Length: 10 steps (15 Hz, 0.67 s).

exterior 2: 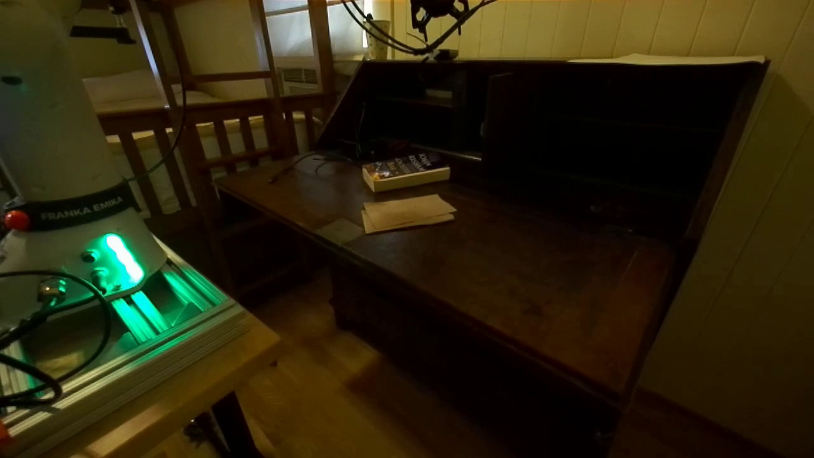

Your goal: Put the remote control on the middle shelf of the cabinet.

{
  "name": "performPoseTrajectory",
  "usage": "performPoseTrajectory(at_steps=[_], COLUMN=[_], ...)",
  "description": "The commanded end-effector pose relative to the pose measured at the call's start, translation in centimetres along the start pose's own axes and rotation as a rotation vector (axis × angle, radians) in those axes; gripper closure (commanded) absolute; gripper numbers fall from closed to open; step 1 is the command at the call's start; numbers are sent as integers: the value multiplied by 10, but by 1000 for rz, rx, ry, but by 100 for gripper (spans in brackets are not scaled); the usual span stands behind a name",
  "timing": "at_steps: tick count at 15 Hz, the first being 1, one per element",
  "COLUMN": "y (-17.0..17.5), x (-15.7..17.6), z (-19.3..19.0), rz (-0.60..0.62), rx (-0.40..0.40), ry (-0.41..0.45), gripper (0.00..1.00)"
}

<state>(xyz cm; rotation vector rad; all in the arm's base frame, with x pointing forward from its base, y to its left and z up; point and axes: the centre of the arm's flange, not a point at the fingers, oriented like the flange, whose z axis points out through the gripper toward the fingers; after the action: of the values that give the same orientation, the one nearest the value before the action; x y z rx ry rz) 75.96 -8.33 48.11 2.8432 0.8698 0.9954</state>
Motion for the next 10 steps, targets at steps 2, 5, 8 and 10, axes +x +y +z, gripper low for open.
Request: performPoseTrajectory(at_steps=[2,5,8,10], y=[1,6,11,9], x=[-1,-1,-2,-3], z=[2,5,9,14], rz=[19,110,184,197], rx=[-19,-68,-85,-59], ry=[13,55,77,65], gripper=[0,0,0,0])
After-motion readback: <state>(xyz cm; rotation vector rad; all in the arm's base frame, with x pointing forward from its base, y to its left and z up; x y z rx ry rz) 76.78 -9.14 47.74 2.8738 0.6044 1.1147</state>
